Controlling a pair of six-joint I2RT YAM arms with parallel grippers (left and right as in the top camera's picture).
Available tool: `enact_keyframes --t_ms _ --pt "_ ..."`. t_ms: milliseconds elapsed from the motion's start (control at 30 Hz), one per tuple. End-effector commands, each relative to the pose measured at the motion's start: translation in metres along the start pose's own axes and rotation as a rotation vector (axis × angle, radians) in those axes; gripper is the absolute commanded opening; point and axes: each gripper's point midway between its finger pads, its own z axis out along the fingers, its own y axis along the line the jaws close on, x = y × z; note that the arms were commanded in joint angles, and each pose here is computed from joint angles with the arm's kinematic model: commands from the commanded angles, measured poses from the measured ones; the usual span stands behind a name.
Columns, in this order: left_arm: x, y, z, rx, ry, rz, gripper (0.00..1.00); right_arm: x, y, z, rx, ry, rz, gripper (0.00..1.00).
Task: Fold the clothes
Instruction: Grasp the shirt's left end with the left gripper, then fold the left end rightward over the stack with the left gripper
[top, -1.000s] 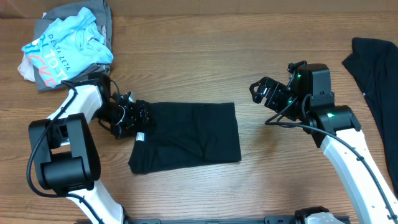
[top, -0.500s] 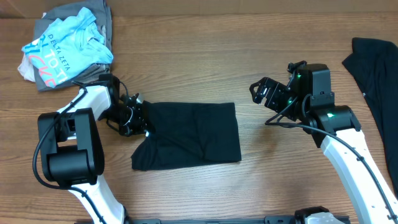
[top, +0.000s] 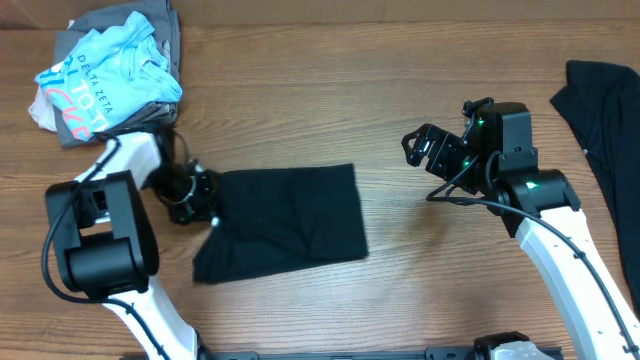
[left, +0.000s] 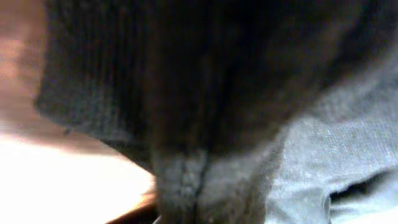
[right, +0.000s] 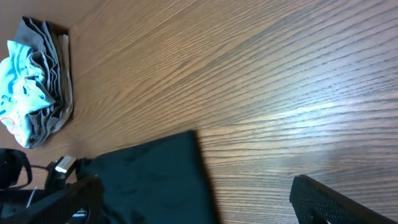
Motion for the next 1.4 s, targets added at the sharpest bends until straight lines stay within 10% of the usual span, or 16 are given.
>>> enact_keyframes --t_ms 0,600,1367 --pt "-0.019 0.061 -0.004 -0.255 -0.021 -0.089 0.04 -0.005 0.000 -0.003 0.007 -0.026 -0.010 1.00" --pt "-0.001 -0.038 -0.100 -0.320 -0.133 0.073 0.04 -0.004 -0.006 0.005 0.030 -0.011 -0.003 1.00" --pt "0.091 -0.158 -0.030 -0.425 -0.135 0.390 0.04 -0.001 -0.014 0.022 0.051 0.021 0.008 1.00"
